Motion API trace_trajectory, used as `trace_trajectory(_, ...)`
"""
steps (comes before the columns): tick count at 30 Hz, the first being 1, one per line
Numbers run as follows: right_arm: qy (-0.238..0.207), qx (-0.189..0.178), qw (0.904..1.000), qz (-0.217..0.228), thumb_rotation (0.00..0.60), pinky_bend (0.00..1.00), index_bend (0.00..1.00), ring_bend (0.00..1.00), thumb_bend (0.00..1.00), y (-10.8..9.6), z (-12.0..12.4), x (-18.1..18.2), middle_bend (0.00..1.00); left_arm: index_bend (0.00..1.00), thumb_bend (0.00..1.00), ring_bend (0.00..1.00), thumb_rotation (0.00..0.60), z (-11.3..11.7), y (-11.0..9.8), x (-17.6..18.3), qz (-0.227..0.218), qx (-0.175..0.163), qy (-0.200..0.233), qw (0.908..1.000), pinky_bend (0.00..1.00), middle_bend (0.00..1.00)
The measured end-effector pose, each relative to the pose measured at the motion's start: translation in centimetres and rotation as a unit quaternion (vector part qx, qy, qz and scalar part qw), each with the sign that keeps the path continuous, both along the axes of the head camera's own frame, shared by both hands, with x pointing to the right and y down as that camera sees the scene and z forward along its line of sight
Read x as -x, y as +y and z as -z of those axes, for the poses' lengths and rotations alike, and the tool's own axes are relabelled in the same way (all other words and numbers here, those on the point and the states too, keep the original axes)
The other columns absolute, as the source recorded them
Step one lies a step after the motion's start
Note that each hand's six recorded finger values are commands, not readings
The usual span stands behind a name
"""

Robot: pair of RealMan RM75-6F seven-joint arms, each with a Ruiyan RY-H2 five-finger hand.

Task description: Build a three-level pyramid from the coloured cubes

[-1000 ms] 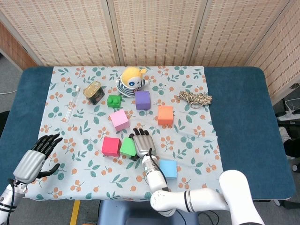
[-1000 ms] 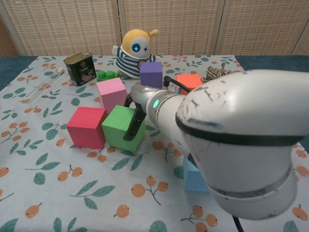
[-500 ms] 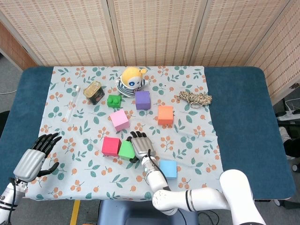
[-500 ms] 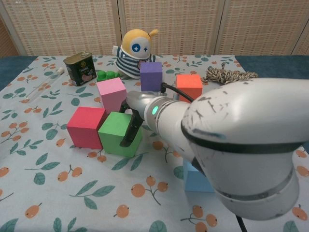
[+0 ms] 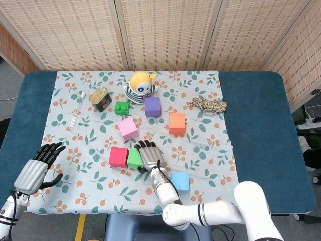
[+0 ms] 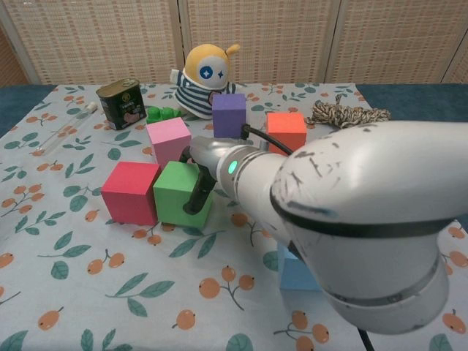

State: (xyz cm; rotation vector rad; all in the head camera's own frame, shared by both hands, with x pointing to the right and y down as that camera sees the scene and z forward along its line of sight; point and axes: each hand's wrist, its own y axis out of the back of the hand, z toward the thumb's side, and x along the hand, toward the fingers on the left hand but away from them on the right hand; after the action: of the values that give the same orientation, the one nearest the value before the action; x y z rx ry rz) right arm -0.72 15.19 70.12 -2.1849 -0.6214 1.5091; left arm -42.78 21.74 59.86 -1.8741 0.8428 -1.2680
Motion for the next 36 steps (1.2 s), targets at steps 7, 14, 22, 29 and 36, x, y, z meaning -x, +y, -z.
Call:
trace_trajectory(7, -0.005, 0.006, 1.0, -0.001, 0.6, 0.1, 0.04, 0.0, 0.41, 0.1, -0.1, 0.2, 0.05, 0.0, 0.35, 0.0, 0.6, 0.1, 0.0, 0.0, 0.0, -0.001, 0.0, 1.0, 0.07, 0.0)
trace_trajectory(14, -0.001, 0.006, 1.0, 0.008, 0.6, 0.1, 0.01, 0.0, 0.36, -0.1, 0.0, -0.2, 0.04, 0.0, 0.35, 0.0, 0.6, -0.2, 0.0, -0.1, -0.001, 0.001, -0.002, 1.0, 0.07, 0.0)
trace_trajectory(22, -0.006, 0.018, 0.9997, 0.018, 0.6, 0.1, 0.0, 0.0, 0.27, 0.2, 0.4, -0.5, 0.03, 0.0, 0.35, 0.0, 0.6, -0.2, 0.1, -0.2, -0.002, 0.001, -0.003, 1.0, 0.07, 0.0)
trace_trajectory(29, -0.013, 0.018, 0.9995, 0.021, 0.6, 0.1, 0.0, 0.0, 0.23, 0.1, 0.9, -0.6, 0.03, 0.0, 0.35, 0.0, 0.6, -0.2, 0.1, -0.2, -0.002, 0.001, -0.004, 1.0, 0.07, 0.0)
trace_trajectory(36, -0.016, -0.007, 0.9995, 0.025, 0.6, 0.1, 0.0, 0.0, 0.23, -1.5, 2.2, -2.3, 0.01, 0.0, 0.35, 0.0, 0.6, -0.2, 0.1, 0.0, -0.001, 0.001, -0.005, 1.0, 0.07, 0.0)
